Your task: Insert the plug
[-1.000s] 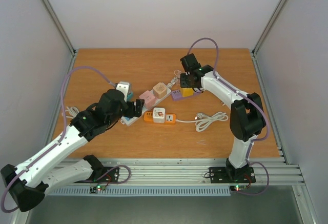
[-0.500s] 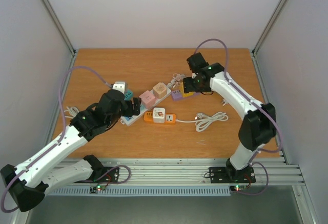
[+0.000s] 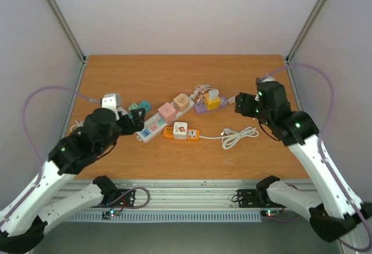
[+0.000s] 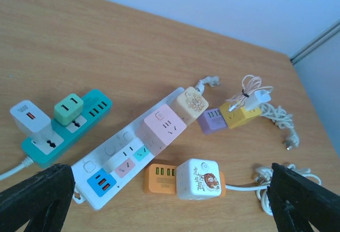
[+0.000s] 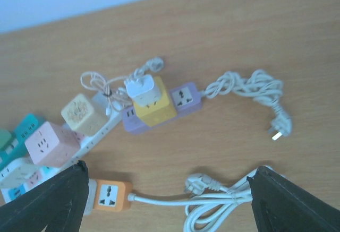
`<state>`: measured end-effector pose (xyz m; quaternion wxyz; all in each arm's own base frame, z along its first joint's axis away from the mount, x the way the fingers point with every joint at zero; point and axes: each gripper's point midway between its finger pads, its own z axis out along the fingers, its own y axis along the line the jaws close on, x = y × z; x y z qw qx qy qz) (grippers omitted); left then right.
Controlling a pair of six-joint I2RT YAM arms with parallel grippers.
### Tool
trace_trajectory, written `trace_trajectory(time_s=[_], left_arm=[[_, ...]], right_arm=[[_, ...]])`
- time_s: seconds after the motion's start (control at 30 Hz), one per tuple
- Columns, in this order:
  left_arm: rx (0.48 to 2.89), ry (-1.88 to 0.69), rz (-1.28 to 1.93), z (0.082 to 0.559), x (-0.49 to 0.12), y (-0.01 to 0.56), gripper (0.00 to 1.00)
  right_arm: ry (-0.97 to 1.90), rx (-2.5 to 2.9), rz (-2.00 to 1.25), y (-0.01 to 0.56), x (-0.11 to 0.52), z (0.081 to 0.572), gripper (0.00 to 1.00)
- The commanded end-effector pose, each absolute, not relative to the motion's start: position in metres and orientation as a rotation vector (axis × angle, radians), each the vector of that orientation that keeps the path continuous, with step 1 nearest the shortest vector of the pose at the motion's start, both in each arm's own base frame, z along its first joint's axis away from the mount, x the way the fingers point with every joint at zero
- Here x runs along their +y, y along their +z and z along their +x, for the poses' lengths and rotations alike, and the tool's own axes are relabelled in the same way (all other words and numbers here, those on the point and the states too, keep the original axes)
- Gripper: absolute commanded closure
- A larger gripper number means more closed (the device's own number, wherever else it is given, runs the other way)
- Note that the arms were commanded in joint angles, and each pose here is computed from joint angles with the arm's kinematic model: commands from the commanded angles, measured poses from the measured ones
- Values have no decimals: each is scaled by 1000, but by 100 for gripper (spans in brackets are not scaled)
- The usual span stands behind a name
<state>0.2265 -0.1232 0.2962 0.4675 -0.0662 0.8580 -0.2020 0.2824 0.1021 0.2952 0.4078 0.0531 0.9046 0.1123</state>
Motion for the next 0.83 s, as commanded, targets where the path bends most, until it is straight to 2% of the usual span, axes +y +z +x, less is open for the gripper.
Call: trace_trajectory(time_s=[0.0, 0.17, 0.57, 0.8], left_arm=[[2020, -519, -102, 209, -109, 330, 1], [1937, -492, -49, 193, -89, 366, 1], [1833, -354, -8, 182, -59, 389, 1], [1834, -350, -12, 186, -61, 385, 1]], right_arm=[[242, 2156, 267, 316, 68, 258, 15], [256, 2066, 258, 333, 52, 231, 2], [250, 1888, 317, 354, 21, 199, 1], [357, 1864, 166, 369, 46, 201, 2]])
